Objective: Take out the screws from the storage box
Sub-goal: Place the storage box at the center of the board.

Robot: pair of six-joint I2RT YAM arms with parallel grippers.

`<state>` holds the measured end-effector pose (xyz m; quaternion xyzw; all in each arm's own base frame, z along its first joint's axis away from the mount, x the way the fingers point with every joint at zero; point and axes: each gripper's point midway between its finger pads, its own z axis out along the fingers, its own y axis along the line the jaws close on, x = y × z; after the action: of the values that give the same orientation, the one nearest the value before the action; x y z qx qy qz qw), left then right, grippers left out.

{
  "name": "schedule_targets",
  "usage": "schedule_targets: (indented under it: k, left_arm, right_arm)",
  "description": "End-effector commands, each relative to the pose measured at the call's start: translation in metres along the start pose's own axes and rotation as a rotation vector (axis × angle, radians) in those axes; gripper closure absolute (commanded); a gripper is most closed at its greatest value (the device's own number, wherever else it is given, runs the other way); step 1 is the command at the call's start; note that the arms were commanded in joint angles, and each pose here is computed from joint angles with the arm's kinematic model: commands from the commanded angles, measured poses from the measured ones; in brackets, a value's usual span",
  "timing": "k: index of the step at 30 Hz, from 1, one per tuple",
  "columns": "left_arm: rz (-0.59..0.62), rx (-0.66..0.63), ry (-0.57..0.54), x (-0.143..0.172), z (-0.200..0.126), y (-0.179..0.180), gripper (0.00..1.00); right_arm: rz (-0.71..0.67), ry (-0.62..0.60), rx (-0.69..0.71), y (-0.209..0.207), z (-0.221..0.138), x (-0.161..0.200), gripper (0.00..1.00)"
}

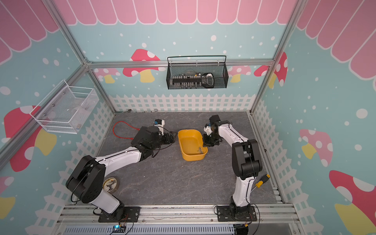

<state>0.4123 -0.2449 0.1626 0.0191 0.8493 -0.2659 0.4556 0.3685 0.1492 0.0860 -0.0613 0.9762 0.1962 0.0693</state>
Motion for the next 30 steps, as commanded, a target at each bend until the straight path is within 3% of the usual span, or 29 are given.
schedule_targets:
  k: [1,6,14,24,28,30]
  left_arm:
    - [-0.02,0.0,0.057,0.016,0.006,-0.001,0.09]
    - [-0.044,0.033,0.137,0.041,0.017,-0.004,0.17]
    - [-0.051,0.054,0.158,0.054,0.016,-0.004,0.24]
    - [-0.078,0.099,0.265,0.09,0.012,-0.003,0.5]
    - [-0.088,0.095,0.281,0.097,0.007,0.0,0.52]
    - [-0.091,0.076,0.263,0.093,0.002,0.002,0.49]
  right_arm:
    - [0.003,-0.005,0.02,0.012,-0.018,0.013,0.99]
    - [0.007,-0.078,-0.017,0.029,-0.032,0.01,0.99]
    - [0.028,-0.105,-0.032,0.04,-0.025,0.051,0.95]
    - [0.094,-0.221,-0.156,0.063,-0.014,0.094,0.91]
    - [0.112,-0.237,-0.161,0.065,-0.004,0.104,0.92]
    - [0.106,-0.221,-0.146,0.067,0.004,0.108,0.87]
